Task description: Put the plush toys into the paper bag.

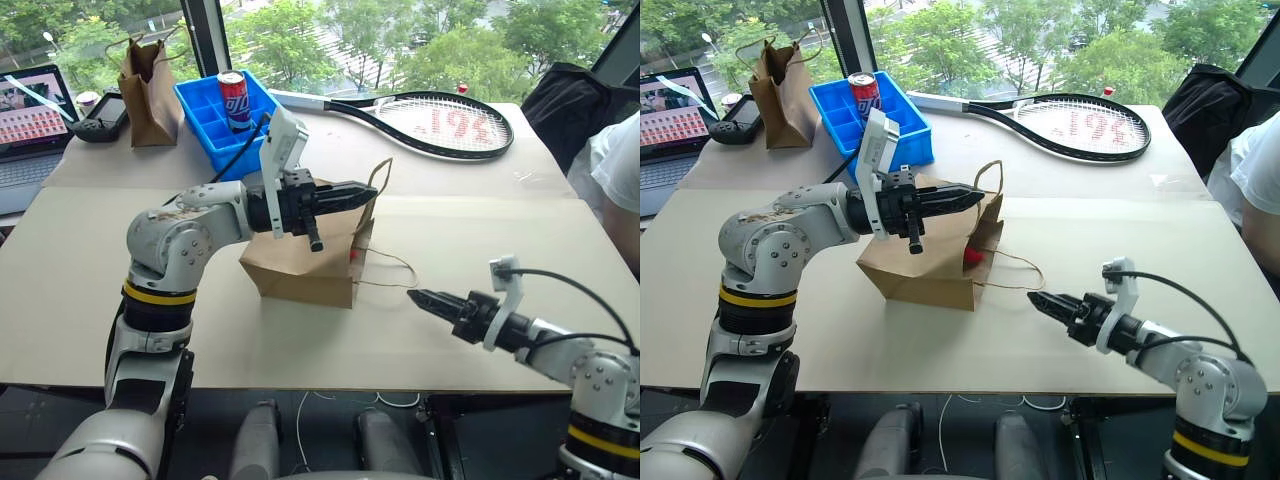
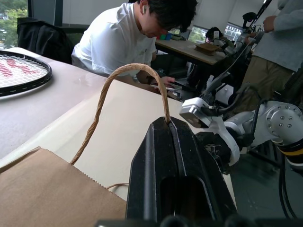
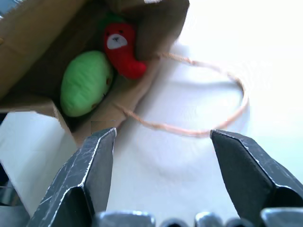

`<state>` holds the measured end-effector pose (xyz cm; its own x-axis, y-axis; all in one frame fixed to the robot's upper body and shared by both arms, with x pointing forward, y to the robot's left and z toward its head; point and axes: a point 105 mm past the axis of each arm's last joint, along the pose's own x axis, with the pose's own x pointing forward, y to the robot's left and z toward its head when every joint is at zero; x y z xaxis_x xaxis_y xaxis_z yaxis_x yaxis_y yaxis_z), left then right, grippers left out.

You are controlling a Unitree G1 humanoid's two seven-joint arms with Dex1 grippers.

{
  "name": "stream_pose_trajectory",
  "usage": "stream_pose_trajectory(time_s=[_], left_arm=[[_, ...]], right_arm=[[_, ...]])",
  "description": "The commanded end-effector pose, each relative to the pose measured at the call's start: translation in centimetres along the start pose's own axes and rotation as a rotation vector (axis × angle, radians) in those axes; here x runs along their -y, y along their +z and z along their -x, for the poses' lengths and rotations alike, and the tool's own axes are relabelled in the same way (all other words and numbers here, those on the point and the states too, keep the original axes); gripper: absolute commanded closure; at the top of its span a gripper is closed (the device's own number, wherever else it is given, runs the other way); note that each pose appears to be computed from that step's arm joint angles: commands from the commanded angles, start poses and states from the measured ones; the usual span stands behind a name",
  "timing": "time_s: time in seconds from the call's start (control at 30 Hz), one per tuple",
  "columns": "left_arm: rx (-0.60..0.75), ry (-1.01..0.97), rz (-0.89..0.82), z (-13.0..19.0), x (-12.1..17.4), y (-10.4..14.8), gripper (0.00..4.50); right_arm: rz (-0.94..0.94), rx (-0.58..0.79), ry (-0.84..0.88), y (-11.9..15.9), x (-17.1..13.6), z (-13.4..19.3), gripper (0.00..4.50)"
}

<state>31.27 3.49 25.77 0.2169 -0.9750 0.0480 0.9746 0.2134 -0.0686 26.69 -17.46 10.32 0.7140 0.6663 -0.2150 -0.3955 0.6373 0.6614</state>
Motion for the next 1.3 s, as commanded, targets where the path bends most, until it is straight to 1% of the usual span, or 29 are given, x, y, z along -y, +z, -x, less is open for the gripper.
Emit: stream_pose_trajectory(time_s=[0.03, 0.3, 0.37, 0.4, 0.47, 0.53, 0.57, 0.63, 0.67, 0.73, 0.8, 0.83, 0.9, 0.93, 1.0, 1.13, 1.3], left_arm=[[0.027, -0.012, -0.050, 0.0, 0.2, 1.3, 4.50], [0.024, -0.003, -0.058, 0.1, 0.0, 1.4, 4.50], [0.022, -0.001, -0.062, 0.2, 0.0, 1.5, 4.50], [0.022, 0.003, -0.065, 0.2, 0.0, 1.5, 4.50], [0.022, 0.014, -0.072, 0.4, -0.2, 1.7, 4.50], [0.021, 0.029, -0.080, 0.7, -0.4, 1.8, 4.50], [0.020, 0.033, -0.082, 0.7, -0.5, 1.8, 4.50], [0.010, 0.080, -0.111, 1.7, -1.5, 2.2, 4.50], [0.005, 0.111, -0.129, 2.3, -2.2, 2.4, 4.50], [0.002, 0.167, -0.162, 3.4, -3.5, 3.0, 4.50], [0.012, 0.217, -0.201, 4.0, -4.5, 3.7, 4.50], [0.032, 0.257, -0.235, 4.4, -5.3, 4.6, 4.50], [0.086, 0.313, -0.294, 5.0, -6.3, 6.6, 4.50], [0.105, 0.325, -0.313, 5.1, -6.5, 7.3, 4.50], [0.111, 0.321, -0.333, 5.1, -6.6, 7.8, 4.50], [0.093, 0.295, -0.341, 5.0, -6.2, 7.4, 4.50], [0.080, 0.281, -0.321, 5.0, -5.8, 6.7, 4.50]], right_arm=[[-0.099, 0.093, -0.011, 0.5, -0.1, -0.7, 0.94], [-0.270, 0.213, -0.067, 1.6, 1.9, -4.0, 0.94], [-0.307, 0.258, -0.052, 2.2, 1.9, -4.5, 1.46], [-0.308, 0.270, -0.039, 2.4, 1.8, -4.7, 1.64], [-0.298, 0.307, -0.004, 3.3, 1.2, -4.6, 2.30], [-0.247, 0.356, 0.063, 4.6, -0.1, -4.1, 3.09], [-0.231, 0.368, 0.083, 5.0, -0.4, -4.0, 3.39], [-0.181, 0.459, 0.200, 7.5, -2.8, -2.8, 4.02], [-0.137, 0.486, 0.258, 8.6, -4.2, -2.3, 4.45], [-0.051, 0.497, 0.351, 10.2, -7.1, -1.6, 4.45], [-0.002, 0.495, 0.415, 11.0, -9.2, -1.4, 4.45], [0.019, 0.496, 0.460, 11.8, -10.8, -1.5, 4.45], [0.163, 0.433, 0.509, 12.5, -14.3, -2.4, 4.45], [0.203, 0.420, 0.539, 12.9, -15.8, -2.8, 4.45], [0.231, 0.419, 0.578, 13.9, -17.9, -3.1, 4.45], [0.325, 0.374, 0.575, 14.4, -20.1, -3.4, 4.45], [0.362, 0.350, 0.553, 14.4, -20.4, -3.1, 4.45]])
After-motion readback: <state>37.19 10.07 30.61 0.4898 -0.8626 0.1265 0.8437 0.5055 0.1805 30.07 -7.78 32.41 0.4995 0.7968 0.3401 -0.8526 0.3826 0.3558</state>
